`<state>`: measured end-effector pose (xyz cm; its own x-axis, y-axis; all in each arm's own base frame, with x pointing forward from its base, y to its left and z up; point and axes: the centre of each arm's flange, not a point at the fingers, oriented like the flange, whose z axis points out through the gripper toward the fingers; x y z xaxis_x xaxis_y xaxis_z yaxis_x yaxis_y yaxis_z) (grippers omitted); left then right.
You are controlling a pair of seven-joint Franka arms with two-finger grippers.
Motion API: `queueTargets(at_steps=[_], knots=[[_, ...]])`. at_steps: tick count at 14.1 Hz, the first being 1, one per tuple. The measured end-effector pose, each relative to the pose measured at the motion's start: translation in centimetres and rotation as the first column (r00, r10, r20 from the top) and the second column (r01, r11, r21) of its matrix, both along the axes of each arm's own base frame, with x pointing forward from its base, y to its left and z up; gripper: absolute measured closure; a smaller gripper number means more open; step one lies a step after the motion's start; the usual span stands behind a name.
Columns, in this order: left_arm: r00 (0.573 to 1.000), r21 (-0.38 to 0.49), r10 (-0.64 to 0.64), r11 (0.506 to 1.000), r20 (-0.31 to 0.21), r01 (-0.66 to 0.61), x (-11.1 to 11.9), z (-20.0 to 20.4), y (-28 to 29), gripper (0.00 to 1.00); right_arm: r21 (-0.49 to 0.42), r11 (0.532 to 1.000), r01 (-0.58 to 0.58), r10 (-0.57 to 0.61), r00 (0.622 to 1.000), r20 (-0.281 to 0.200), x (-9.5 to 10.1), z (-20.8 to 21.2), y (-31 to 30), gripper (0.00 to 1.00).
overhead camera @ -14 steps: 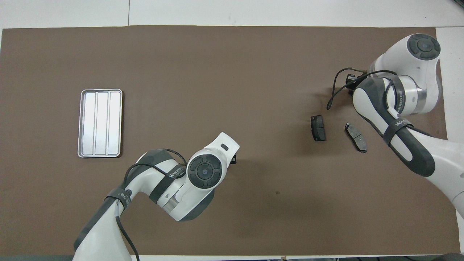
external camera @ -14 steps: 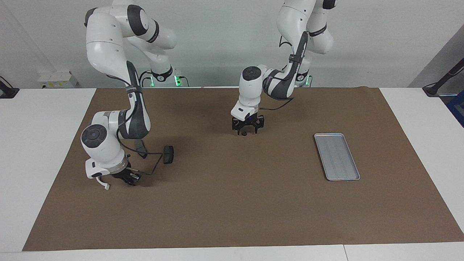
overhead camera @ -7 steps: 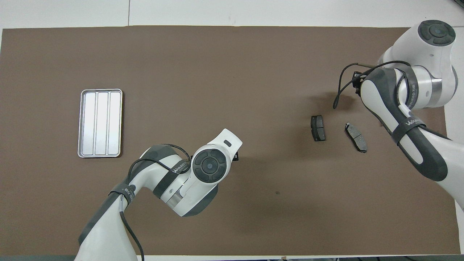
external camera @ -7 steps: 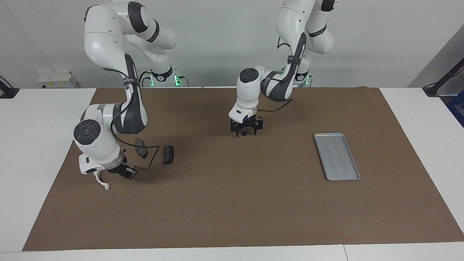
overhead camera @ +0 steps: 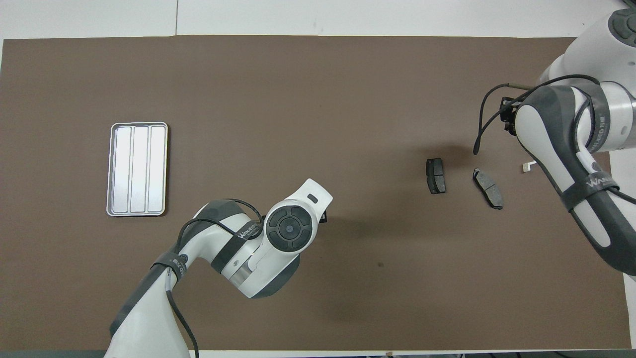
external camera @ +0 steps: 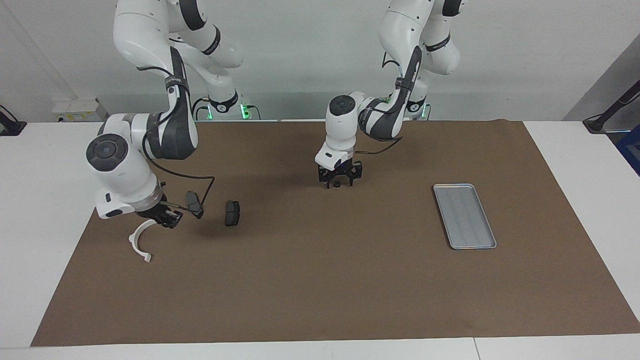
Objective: Pick bearing gear from pile to tray
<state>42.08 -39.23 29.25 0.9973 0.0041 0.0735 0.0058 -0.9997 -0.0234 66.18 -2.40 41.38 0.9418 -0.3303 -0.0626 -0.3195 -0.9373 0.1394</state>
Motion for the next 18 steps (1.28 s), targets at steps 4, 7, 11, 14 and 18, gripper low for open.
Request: queueTargets(at_steps=[4,7,11,14,18], knots=[[1.0,-0.001,0.004,1.0,0.0,-0.004,-0.1,0.0,-0.1,0.27,0.004,1.0,-0.03,0.03,0.999,-0.015,-0.9,2.4,2.1,0.65],[1.0,-0.001,0.005,1.0,0.0,-0.005,-0.1,0.0,-0.1,0.41,0.005,0.999,-0.04,0.04,0.999,-0.011,-1.7,4.8,3.1,0.65],[1.0,-0.005,0.004,1.0,0.004,-0.004,0.0,0.3,-0.3,0.68,0.001,0.999,-0.052,0.052,0.999,-0.01,-2.8,7.4,4.2,0.65],[1.0,-0.005,0.005,1.0,0.005,-0.005,0.1,0.3,-0.2,0.77,0.012,0.998,-0.058,0.058,0.998,-0.012,-3.5,8.6,5.0,0.65],[1.0,-0.005,0.011,1.0,0.024,-0.011,2.7,2.2,1.5,0.77,0.01,0.997,-0.071,0.071,0.997,-0.006,-4.2,10.0,6.0,0.65]])
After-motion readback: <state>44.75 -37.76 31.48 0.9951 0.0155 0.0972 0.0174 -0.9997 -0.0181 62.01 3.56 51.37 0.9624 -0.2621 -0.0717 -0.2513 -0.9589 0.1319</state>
